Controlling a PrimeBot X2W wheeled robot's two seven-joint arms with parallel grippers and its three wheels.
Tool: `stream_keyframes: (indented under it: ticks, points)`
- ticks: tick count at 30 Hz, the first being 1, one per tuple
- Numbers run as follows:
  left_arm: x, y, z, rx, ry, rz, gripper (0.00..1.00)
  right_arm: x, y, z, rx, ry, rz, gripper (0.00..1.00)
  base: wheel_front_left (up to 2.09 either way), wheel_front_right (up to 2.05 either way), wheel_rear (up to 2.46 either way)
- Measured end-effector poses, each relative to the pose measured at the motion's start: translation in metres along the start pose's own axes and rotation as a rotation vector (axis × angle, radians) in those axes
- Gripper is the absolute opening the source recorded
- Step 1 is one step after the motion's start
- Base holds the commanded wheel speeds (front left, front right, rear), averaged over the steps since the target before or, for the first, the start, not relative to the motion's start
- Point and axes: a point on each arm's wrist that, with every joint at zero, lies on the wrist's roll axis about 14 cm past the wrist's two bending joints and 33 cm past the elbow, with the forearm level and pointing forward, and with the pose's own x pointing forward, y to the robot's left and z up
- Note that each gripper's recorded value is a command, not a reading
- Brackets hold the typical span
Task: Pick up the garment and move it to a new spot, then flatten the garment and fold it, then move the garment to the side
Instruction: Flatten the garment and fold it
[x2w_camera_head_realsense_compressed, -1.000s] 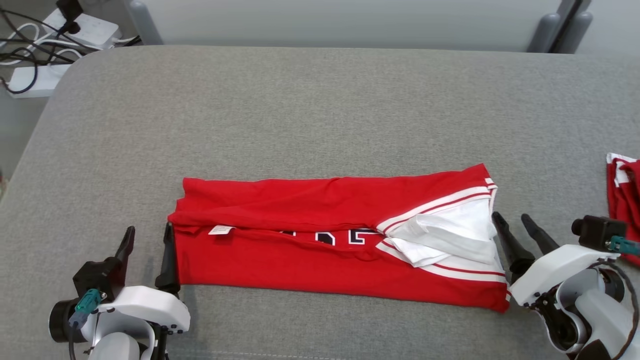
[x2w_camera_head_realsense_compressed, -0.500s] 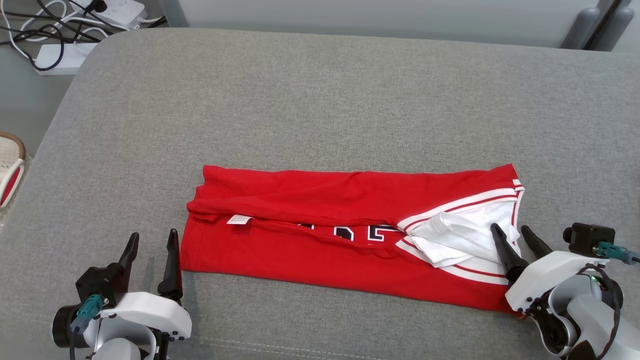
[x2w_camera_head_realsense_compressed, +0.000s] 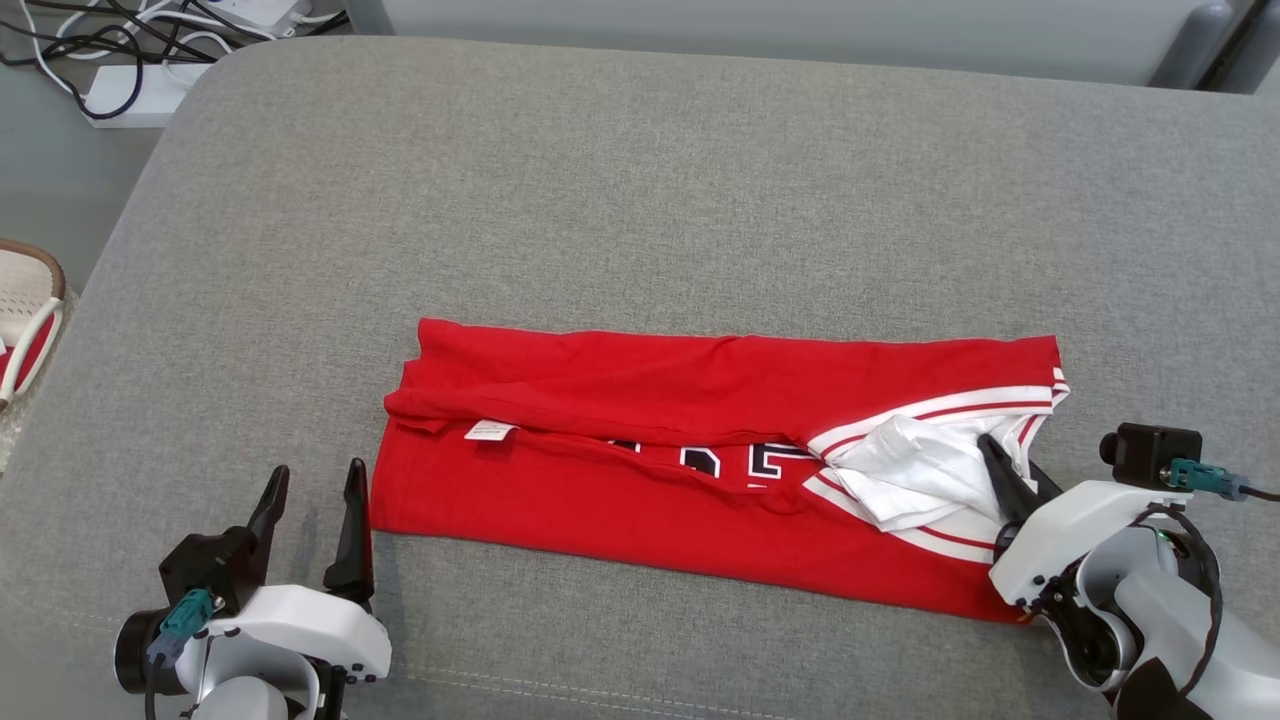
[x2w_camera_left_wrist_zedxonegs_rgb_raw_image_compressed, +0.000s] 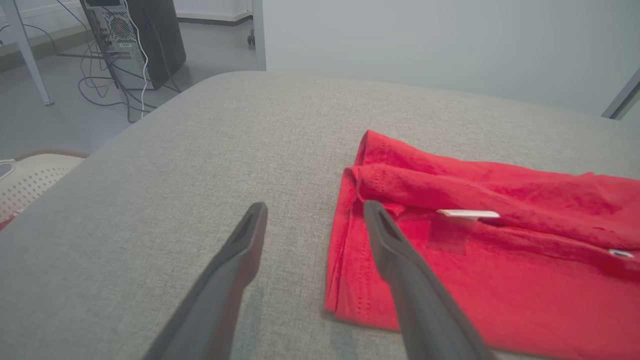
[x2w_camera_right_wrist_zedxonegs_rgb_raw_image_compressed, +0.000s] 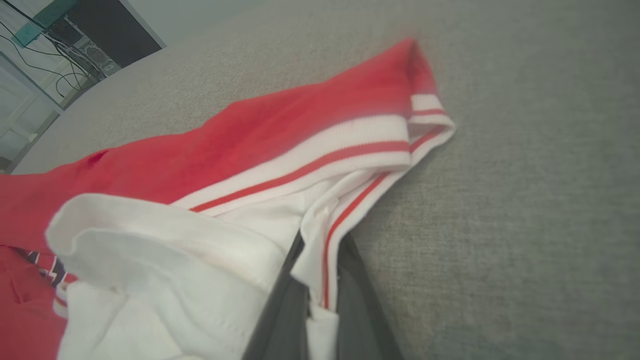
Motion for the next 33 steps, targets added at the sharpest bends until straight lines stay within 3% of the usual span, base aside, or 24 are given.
stream_keyframes:
  ticks: [7,16,20,26,33]
  points:
    - [0.001,-0.004,0.000,-0.005,-0.001,-0.008,1.00,-0.003,-0.012,0.007,0.014,-0.023,-0.034,0.00,0.00,0.00,0.00]
    - [0.008,-0.023,0.001,-0.009,-0.003,-0.066,1.00,-0.032,-0.081,0.059,0.008,-0.153,-0.204,0.00,0.00,0.00,0.00]
    - [0.011,-0.035,0.001,-0.016,-0.002,-0.101,1.00,-0.043,-0.091,0.073,-0.014,-0.193,-0.228,0.00,0.00,0.00,0.00]
    - [0.013,-0.053,0.000,-0.019,0.002,-0.152,1.00,-0.042,-0.056,0.088,-0.045,-0.233,-0.116,0.00,0.00,0.00,0.00]
    - [0.009,-0.067,-0.003,-0.033,0.012,-0.194,1.00,-0.030,0.034,0.070,-0.100,-0.101,0.156,0.00,0.00,0.00,0.00]
